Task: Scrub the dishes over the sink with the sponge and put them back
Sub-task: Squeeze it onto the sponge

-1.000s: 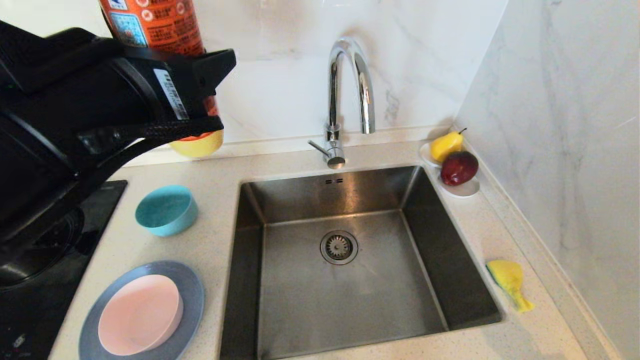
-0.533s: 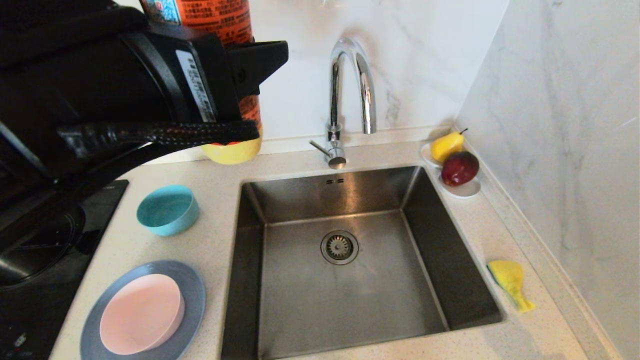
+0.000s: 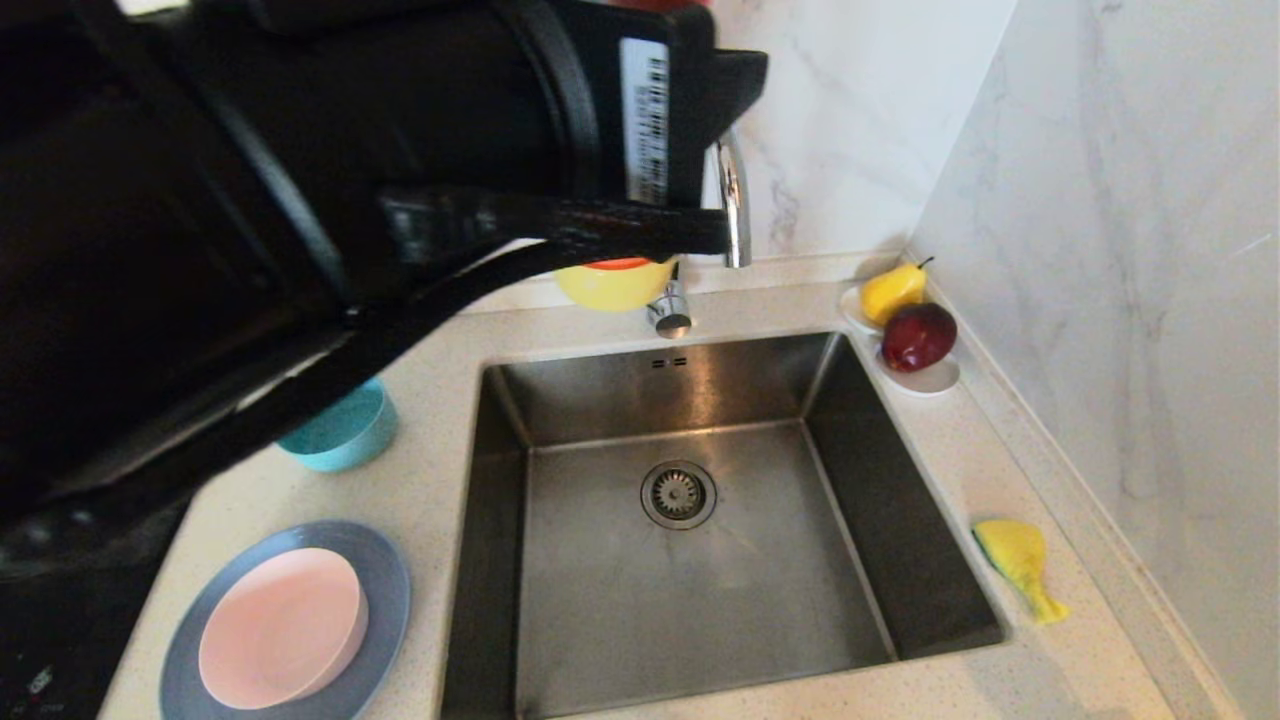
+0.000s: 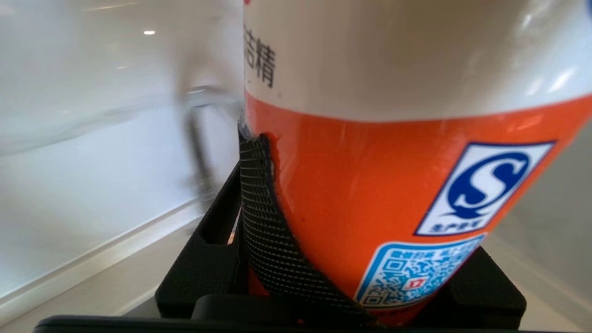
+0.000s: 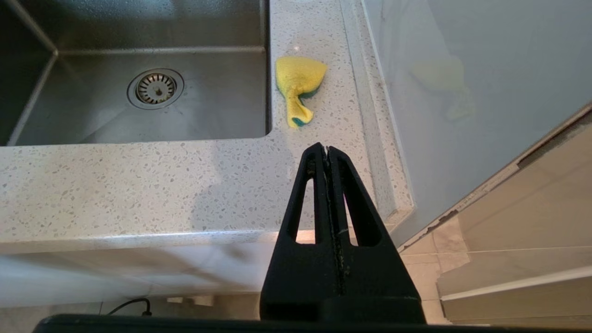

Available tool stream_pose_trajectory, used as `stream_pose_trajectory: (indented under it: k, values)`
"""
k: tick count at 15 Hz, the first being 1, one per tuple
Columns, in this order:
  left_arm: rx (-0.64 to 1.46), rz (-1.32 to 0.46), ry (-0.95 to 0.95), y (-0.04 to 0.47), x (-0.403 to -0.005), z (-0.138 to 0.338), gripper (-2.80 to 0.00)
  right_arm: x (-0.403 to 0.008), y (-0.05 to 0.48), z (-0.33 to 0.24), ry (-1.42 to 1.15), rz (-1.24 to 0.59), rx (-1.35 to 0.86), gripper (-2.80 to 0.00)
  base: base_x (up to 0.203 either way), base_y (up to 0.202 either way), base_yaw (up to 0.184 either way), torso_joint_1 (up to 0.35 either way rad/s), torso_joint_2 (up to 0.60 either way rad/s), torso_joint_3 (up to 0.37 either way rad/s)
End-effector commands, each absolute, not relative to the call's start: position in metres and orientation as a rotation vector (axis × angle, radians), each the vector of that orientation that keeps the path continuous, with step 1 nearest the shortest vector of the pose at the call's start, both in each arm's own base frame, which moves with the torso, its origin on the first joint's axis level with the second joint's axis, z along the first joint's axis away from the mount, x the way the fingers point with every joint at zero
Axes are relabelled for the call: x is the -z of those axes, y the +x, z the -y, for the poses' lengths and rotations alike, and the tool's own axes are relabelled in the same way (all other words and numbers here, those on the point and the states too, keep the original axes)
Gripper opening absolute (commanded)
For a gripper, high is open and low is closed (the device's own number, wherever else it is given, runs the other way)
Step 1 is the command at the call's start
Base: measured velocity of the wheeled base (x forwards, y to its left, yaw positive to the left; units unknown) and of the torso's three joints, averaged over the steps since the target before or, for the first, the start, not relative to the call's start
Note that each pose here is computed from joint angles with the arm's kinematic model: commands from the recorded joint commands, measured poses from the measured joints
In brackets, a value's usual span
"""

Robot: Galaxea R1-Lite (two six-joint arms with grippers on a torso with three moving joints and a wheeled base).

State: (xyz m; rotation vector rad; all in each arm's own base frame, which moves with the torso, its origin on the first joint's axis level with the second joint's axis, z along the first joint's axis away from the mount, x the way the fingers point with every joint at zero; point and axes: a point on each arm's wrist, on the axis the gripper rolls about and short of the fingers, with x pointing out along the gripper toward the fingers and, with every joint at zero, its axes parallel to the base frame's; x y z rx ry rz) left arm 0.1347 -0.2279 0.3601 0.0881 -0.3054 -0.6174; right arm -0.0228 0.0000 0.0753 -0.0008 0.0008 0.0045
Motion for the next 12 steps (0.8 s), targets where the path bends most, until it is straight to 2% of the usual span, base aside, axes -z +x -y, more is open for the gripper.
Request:
stream_pose_trajectory:
  k: [1, 5, 12]
  values:
    - [0.666, 0.277, 0.114, 0.141, -0.347, 0.272, -2.8, -0.075, -0.023, 0.0, -0.002, 0.0, -0.005, -2.8, 0.0, 0.0, 0.0, 0.0, 0.0, 0.0]
    - [0.702, 0.288, 0.117, 0.142, -0.345, 0.31, -2.8, -0.075, -0.023, 0.0, -0.002, -0.001, -0.005, -2.8, 0.0, 0.0, 0.0, 0.0, 0.0, 0.0]
    - [0.716, 0.206, 0.277, 0.155, -0.289, 0.365, -2.8, -0.075, -0.023, 0.0, -0.002, 0.0, -0.005, -2.8, 0.0, 0.0, 0.0, 0.0, 0.0, 0.0]
